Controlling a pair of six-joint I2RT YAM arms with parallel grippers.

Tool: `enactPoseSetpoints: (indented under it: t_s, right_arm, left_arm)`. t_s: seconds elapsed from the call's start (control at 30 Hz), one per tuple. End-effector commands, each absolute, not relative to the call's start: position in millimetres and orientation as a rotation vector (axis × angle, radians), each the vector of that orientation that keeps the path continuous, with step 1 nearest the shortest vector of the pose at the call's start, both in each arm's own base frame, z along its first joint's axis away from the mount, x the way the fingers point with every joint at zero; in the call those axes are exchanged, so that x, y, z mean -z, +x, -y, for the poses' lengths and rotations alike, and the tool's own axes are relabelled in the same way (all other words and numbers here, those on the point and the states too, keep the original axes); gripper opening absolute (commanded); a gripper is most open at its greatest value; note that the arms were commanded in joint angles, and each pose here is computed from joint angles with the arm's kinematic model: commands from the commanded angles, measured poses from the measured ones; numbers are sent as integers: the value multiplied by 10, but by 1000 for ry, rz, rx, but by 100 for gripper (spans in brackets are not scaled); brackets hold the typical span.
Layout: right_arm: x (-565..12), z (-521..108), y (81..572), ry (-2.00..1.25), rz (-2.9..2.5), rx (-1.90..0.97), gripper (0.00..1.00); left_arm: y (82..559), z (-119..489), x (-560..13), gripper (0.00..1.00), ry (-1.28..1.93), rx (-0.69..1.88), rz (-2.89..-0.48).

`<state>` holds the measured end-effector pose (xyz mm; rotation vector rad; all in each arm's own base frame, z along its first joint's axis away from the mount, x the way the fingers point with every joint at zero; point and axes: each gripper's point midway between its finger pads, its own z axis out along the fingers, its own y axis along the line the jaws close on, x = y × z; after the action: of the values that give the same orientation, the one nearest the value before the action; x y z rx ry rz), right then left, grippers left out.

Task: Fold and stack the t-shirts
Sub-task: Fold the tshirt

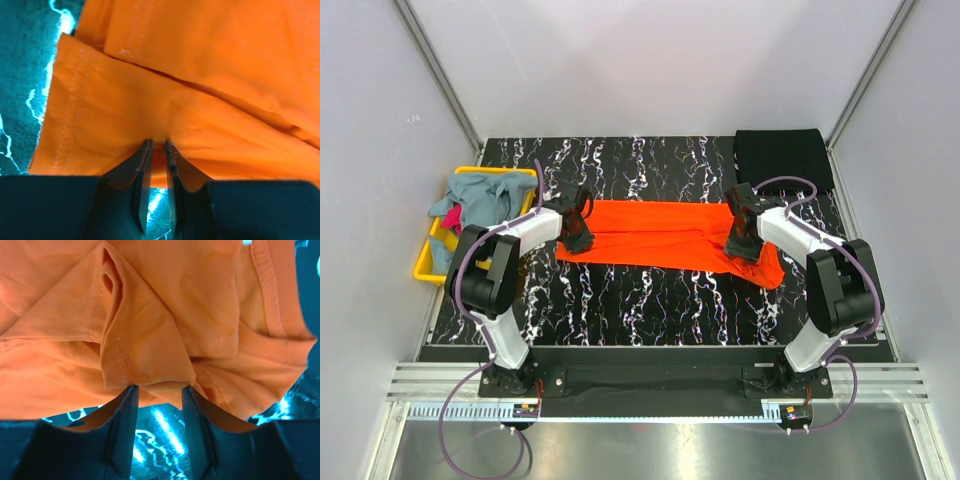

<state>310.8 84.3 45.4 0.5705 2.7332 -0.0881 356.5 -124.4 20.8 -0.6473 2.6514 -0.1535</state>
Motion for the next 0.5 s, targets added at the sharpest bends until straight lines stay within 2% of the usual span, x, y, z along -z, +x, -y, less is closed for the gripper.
enactPoseSetpoints:
  t_s: [0.0,0.17,0.3,0.33,0.43,0.47]
  right_arm:
    - [-533,-746,3325,432,-2669,149,46]
    - [-585,-630,3448,347,-2638,249,39]
    - [-637,-510,3543,304,-2609,355,22]
    - [-642,-495,3580,288,-2606,374,12]
    - [-687,-407,3665,266,-2578,456,0]
    - [-700,-370,3687,243,-2571,490,0]
  left_arm:
    - [3659,1165,-207,21,-679,130,-2607]
    - [3653,1147,-200,21,-687,118,-2605]
    - [3635,1112,-161,21,-693,94,-2615]
    - [3629,1095,-148,21,-696,84,-2617]
    - [3607,1061,-124,21,-702,55,-2622]
    - [3606,1052,-123,21,-705,49,-2620]
